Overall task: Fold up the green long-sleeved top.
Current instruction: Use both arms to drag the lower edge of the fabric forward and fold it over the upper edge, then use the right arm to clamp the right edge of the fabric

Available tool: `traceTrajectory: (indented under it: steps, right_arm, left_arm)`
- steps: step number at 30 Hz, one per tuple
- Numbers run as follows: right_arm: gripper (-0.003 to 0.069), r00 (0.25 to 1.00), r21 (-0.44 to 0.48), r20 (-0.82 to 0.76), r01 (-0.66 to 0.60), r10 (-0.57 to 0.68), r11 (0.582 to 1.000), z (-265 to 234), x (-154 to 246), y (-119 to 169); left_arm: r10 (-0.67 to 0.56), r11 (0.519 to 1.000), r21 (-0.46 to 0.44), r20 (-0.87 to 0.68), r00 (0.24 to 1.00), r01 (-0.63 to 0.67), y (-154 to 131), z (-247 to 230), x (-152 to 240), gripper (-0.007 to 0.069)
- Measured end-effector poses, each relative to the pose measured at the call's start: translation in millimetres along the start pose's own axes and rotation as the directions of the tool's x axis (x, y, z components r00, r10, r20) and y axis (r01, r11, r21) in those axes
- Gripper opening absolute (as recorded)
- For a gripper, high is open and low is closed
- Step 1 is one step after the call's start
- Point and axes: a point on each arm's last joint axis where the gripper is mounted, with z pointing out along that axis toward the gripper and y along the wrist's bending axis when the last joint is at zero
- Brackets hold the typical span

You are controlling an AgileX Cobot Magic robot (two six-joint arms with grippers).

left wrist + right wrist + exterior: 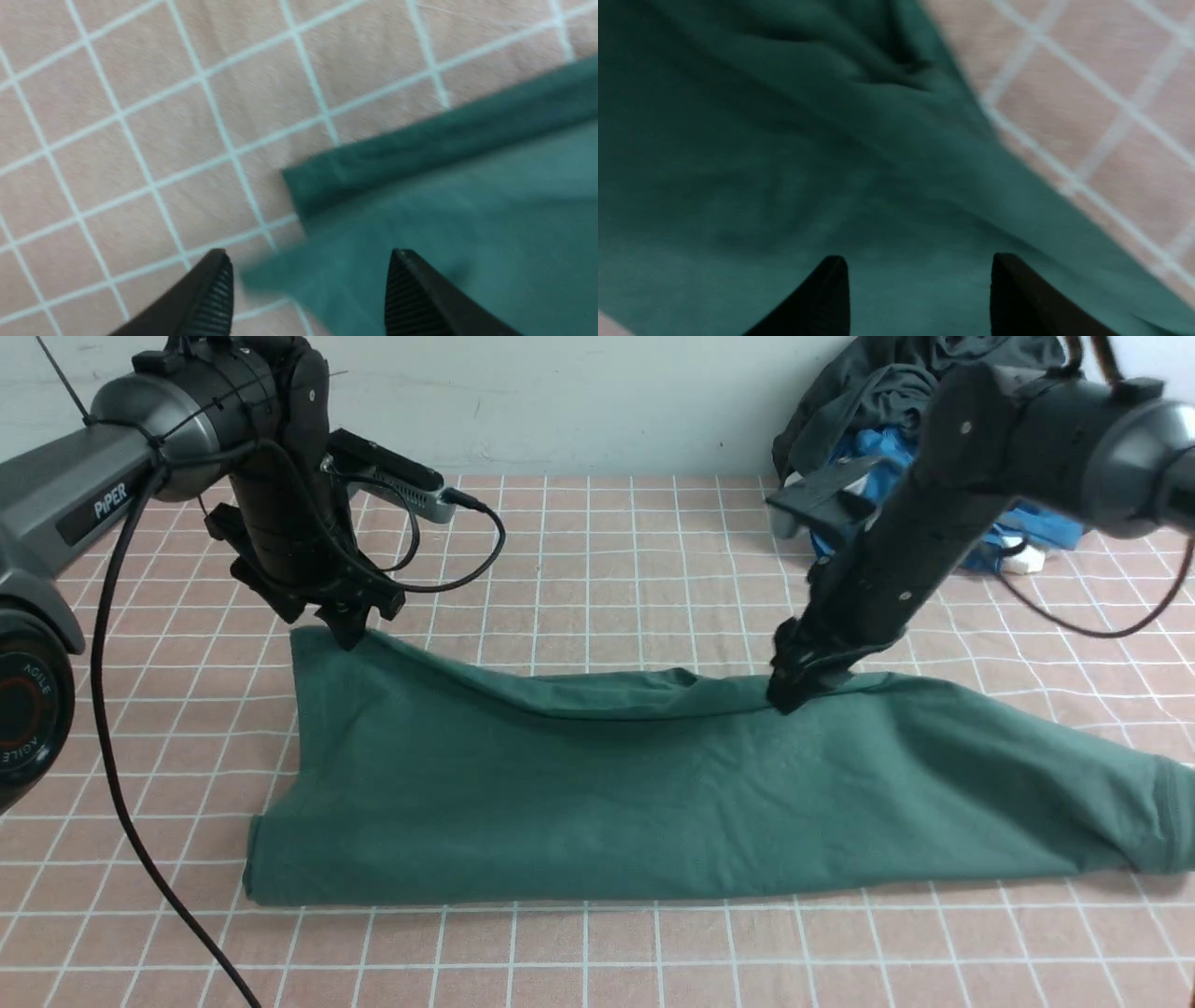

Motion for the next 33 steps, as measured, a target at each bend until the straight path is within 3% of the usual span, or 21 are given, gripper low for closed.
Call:
traceTrajectory:
  steps: [3, 6, 11, 16, 25, 29, 33]
  right_arm:
    - [0.0384, 0.998, -0.017, -0.023, 0.052, -0.053, 0.998, 21.3, -6.2, 16.2]
    - [0.0384, 0.997, 0.033, -0.021, 0.073, -0.073, 0.997, 46.8, -10.4, 16.6]
    - [0.0384, 0.993, 0.173, 0.109, -0.072, 0.054, 0.982, 62.4, -18.7, -4.3]
    - [0.0384, 0.942, 0.27, 0.302, -0.229, 0.144, 0.935, 53.1, -27.4, -30.9]
    - [0.0384, 0.943, 0.379, 0.239, -0.31, 0.232, 0.872, -23.6, -19.7, -70.6]
    - [0.0384, 0.937, 0.403, 0.206, -0.345, 0.283, 0.848, -82.3, 4.9, -77.3]
    - [0.0384, 0.917, 0.362, 0.194, -0.398, 0.349, 0.843, -123.1, 44.2, -70.0]
  left_arm:
    - [0.004, 1.0, 0.018, -0.011, 1.0, -0.004, -5.9, -1.6, -0.2, 0.0358]
    - [0.01, 1.0, 0.011, -0.011, 1.0, -0.01, -5.9, -2.6, -0.2, 0.0281]
    - [-0.001, 1.0, -0.013, -0.018, 1.0, 0.001, 4.0, -8.8, 3.7, 0.0127]
    - [-0.008, 1.0, 0.023, -0.016, 1.0, 0.009, 0.1, -8.9, 3.4, 0.0014]
    - [0.06, 0.989, 0.135, 0.018, 0.998, -0.062, -35.2, -17.7, -1.5, -0.0004]
    - [0.133, 0.97, 0.2, 0.024, 0.991, -0.135, -70.3, -31.9, 7.3, -0.0004]
    - [0.2, 0.949, 0.256, -0.039, 0.979, -0.184, -101.3, -34.8, 35.5, -0.0004]
